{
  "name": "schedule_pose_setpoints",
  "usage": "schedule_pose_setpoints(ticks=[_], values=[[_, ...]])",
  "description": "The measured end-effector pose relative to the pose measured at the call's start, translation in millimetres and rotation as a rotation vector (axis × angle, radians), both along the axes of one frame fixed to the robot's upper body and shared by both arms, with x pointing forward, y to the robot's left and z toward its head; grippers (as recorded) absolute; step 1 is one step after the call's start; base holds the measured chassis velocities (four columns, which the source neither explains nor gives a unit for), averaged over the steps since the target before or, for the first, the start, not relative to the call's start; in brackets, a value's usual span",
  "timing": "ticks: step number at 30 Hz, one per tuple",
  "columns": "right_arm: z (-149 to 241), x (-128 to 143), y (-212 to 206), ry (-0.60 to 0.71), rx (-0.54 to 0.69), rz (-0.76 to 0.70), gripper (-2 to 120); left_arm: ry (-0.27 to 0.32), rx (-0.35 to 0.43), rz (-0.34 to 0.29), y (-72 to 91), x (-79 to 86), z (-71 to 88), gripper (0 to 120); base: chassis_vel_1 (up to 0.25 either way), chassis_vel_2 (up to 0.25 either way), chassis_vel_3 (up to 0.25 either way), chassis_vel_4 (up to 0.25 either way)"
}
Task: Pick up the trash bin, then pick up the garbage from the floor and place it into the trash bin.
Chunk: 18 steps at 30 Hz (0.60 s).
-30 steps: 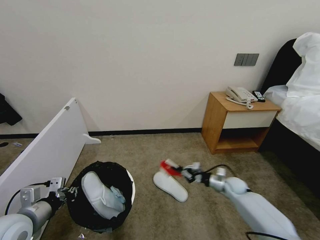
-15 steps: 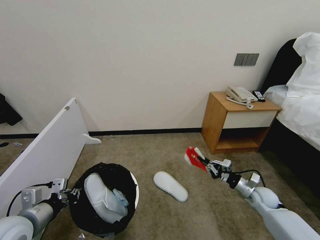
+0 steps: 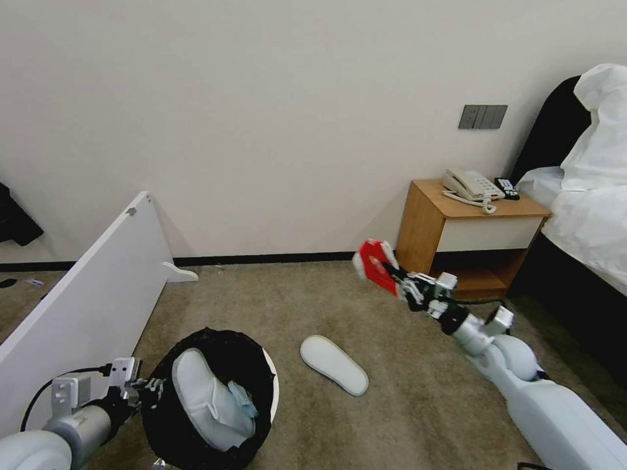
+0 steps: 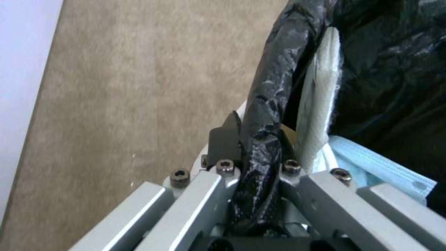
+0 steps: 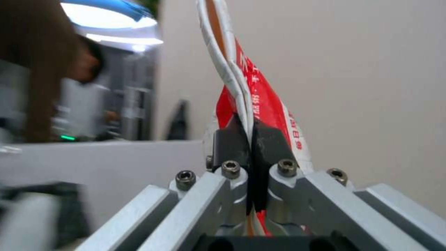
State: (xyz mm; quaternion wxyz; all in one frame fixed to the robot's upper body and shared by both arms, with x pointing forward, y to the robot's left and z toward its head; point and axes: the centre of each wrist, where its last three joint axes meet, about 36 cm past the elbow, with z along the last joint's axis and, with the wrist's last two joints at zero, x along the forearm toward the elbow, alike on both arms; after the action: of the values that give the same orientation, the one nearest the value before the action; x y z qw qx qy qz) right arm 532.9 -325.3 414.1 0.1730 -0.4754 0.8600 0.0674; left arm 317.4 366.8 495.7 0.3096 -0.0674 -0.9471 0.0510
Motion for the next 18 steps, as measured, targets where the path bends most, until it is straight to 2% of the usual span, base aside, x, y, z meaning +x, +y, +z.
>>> schedule_pose_setpoints(ticks=[3, 6, 8, 14, 16, 18], values=[[11, 11, 27, 0.027, 0.032, 0.156, 0, -0.008, -0.001, -0.022, -5.4, 5.0, 1.8, 2, 0.0, 0.0, 0.0, 0.0], [15, 17, 36, 0.03, 0.039, 0.187, 0, -0.007, 0.0, -0.033, -8.0, 5.8, 1.2, 2, 0.0, 0.0, 0.0, 0.0], [22, 31, 62, 0.034, 0.045, 0.245, 0, -0.009, -0.001, -0.062, -17.9, 6.7, 1.5, 2, 0.0, 0.0, 0.0, 0.0], [27, 34, 104, 0.078, 0.055, 0.365, 0, -0.013, 0.004, -0.098, -28.9, 10.3, 4.7, 2, 0.0, 0.0, 0.0, 0.0], [29, 33, 135, 0.102, 0.054, 0.436, 0, -0.006, 0.004, -0.118, -33.8, 10.8, 3.6, 2, 0.0, 0.0, 0.0, 0.0], [28, 32, 146, 0.107, 0.053, 0.457, 0, -0.006, 0.004, -0.122, -35.0, 10.4, 3.7, 2, 0.0, 0.0, 0.0, 0.0]])
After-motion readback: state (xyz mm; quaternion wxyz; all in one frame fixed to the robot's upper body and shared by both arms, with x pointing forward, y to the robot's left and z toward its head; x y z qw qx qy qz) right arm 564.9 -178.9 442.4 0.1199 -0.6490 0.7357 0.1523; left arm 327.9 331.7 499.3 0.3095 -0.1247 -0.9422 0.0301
